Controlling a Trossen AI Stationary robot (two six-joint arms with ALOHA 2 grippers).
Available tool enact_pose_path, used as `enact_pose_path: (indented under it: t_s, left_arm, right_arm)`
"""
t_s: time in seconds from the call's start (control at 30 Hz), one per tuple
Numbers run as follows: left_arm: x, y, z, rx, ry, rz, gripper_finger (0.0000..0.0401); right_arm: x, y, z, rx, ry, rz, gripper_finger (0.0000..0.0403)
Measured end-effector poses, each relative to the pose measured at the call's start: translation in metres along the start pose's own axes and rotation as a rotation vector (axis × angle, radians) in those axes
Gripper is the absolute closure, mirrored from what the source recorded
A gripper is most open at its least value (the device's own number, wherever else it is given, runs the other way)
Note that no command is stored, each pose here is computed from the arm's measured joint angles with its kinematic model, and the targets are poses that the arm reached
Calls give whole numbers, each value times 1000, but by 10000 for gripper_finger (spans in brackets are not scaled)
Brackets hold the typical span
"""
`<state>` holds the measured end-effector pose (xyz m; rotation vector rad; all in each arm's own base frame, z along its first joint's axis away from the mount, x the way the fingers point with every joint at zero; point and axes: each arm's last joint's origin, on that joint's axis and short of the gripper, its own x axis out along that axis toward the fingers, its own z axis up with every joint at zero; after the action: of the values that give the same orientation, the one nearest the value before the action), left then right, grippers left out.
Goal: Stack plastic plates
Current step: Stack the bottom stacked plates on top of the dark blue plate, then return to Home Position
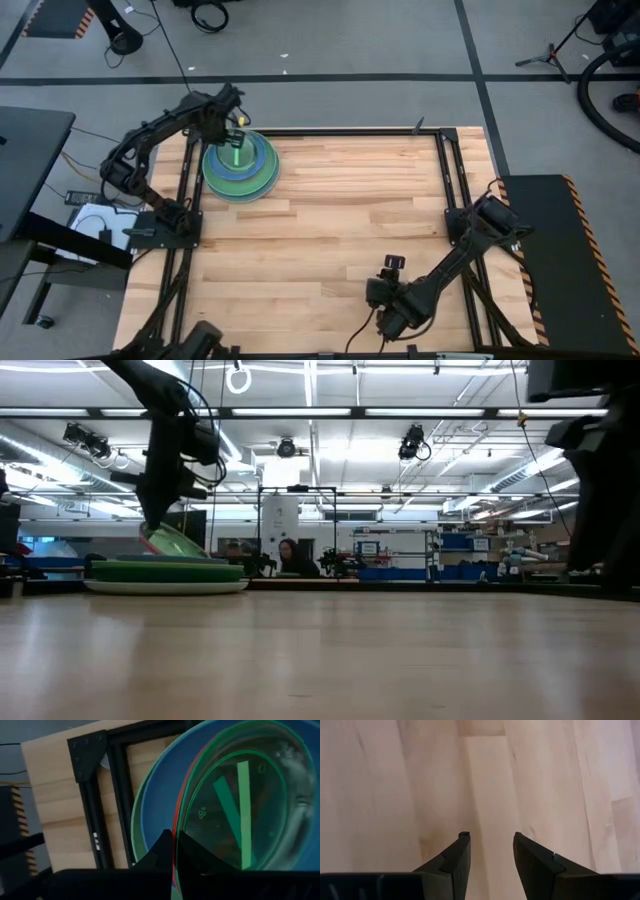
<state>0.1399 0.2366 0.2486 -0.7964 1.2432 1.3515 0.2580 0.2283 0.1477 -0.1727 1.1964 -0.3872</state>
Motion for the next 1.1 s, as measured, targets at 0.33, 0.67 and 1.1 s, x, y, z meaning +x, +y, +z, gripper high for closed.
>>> enact_pose_path:
  t_s: [0.33,0.67,1.1]
  left_arm:
    - [4,1,2,-22,7,26,381]
    - [4,1,1,1,13,28,325]
    - [-3,0,-5,49,17,26,253]
  right_arm:
    - [-5,5,-7,-11,-24,-2,248]
    - [-6,5,-7,-17,-38,-15,248]
    - [-9,7,-12,-88,-54,-27,248]
